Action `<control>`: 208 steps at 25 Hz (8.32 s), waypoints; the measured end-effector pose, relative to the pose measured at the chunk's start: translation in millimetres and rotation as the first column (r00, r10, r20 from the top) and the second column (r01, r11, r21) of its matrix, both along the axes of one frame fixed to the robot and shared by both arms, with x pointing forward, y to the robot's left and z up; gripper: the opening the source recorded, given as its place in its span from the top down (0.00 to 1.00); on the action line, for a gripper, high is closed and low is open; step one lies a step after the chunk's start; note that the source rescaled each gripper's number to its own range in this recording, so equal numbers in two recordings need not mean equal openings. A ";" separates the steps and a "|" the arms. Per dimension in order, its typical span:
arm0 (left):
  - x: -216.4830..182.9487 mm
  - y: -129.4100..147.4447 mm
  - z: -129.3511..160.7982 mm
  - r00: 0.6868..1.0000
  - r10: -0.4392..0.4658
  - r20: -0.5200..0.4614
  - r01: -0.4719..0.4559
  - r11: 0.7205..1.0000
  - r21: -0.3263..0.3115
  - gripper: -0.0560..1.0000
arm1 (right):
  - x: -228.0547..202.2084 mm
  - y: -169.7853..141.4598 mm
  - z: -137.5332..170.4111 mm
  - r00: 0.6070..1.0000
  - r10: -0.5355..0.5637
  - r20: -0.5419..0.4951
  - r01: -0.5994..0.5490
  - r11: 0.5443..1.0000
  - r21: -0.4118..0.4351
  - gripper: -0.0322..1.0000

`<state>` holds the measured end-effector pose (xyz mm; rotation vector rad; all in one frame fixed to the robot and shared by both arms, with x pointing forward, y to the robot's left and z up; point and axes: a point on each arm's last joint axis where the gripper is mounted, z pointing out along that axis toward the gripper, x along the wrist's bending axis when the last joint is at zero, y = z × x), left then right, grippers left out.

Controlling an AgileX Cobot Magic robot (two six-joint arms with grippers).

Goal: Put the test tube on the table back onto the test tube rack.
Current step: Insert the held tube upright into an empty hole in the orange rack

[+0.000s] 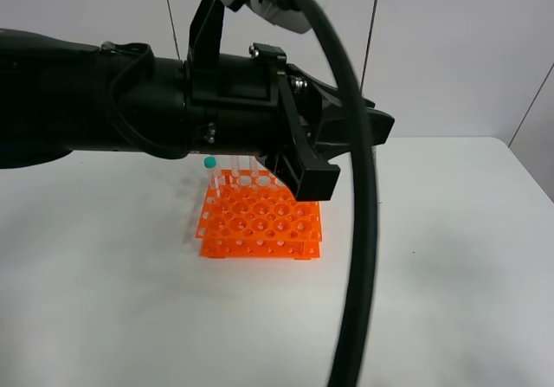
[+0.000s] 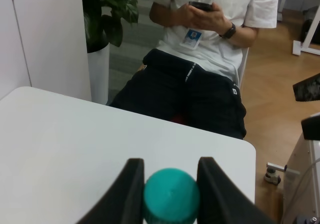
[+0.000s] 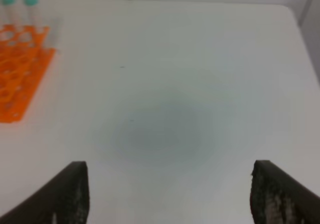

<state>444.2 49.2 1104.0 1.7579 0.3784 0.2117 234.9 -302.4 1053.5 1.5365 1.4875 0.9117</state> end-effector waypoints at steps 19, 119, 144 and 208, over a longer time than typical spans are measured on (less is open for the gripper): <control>-1.3 -0.6 0.4 1.000 -0.015 -0.001 0.015 1.000 -0.006 0.94 | 0.1 0.0 0.1 1.000 0.013 0.001 -0.013 1.000 0.001 0.00; 160.0 82.4 -146.1 0.754 0.657 0.027 -0.649 0.737 0.190 0.94 | 0.1 0.1 0.1 1.000 0.013 0.001 -0.013 1.000 0.003 0.00; 165.4 87.8 -158.3 0.745 0.667 0.024 -0.657 0.726 0.204 0.94 | 0.1 0.1 0.1 1.000 0.013 0.001 -0.013 1.000 0.003 0.00; 168.7 91.8 -181.8 0.712 0.699 -0.068 -0.667 0.703 0.247 0.94 | 0.1 0.1 0.1 1.000 0.013 0.001 -0.013 1.000 0.003 0.00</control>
